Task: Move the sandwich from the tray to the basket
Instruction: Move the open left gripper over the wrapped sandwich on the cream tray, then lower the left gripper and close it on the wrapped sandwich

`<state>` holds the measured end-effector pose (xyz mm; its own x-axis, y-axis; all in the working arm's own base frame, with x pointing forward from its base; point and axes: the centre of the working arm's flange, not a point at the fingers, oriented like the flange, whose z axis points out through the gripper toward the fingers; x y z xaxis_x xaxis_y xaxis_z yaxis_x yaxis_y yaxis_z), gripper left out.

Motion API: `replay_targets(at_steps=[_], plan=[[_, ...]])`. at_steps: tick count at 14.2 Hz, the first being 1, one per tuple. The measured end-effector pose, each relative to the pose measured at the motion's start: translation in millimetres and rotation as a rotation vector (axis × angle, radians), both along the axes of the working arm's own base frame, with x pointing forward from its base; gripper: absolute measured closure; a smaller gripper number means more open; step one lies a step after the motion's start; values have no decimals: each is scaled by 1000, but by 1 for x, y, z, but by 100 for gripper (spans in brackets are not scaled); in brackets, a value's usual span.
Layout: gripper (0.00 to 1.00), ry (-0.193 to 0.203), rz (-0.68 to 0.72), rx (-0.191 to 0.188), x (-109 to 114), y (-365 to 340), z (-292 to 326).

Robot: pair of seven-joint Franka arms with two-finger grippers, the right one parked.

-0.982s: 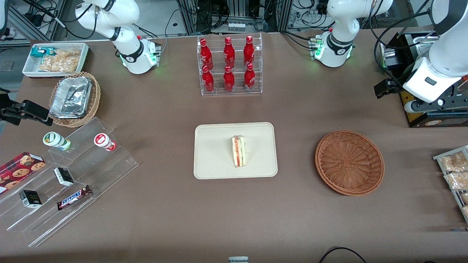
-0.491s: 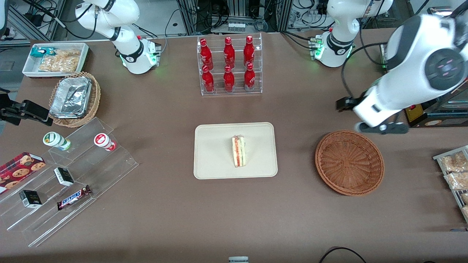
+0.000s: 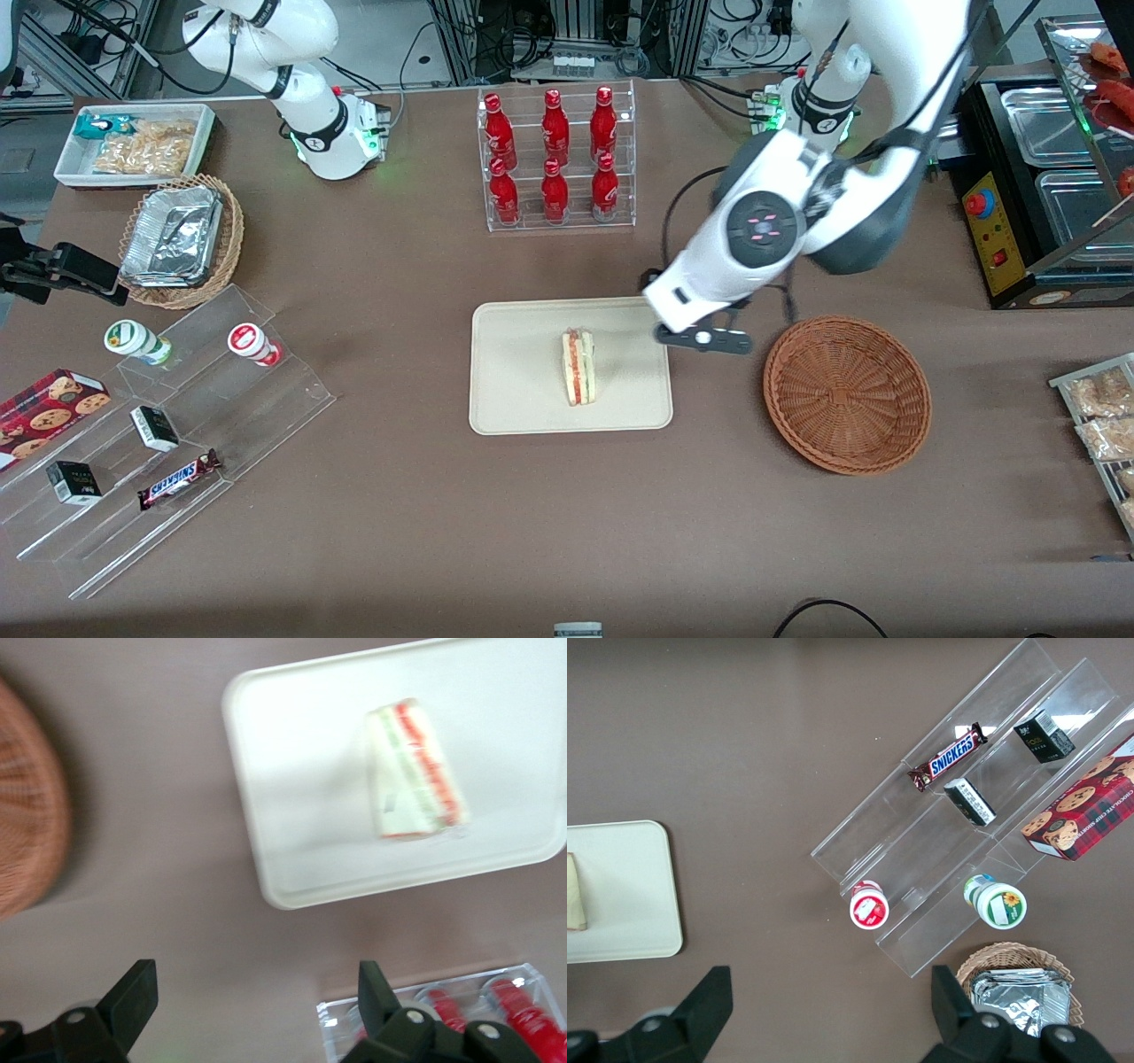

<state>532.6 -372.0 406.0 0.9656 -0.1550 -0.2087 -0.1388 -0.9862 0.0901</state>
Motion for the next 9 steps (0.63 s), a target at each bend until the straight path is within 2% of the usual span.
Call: replay_targets(at_steps=[2, 3, 6, 9], plan=[[0, -11, 20, -17, -11, -38, -29], [0, -30, 39, -14, -15, -53, -41], [0, -120, 105, 34, -20, -91, -75], [0, -169, 144, 85, -24, -120, -112]])
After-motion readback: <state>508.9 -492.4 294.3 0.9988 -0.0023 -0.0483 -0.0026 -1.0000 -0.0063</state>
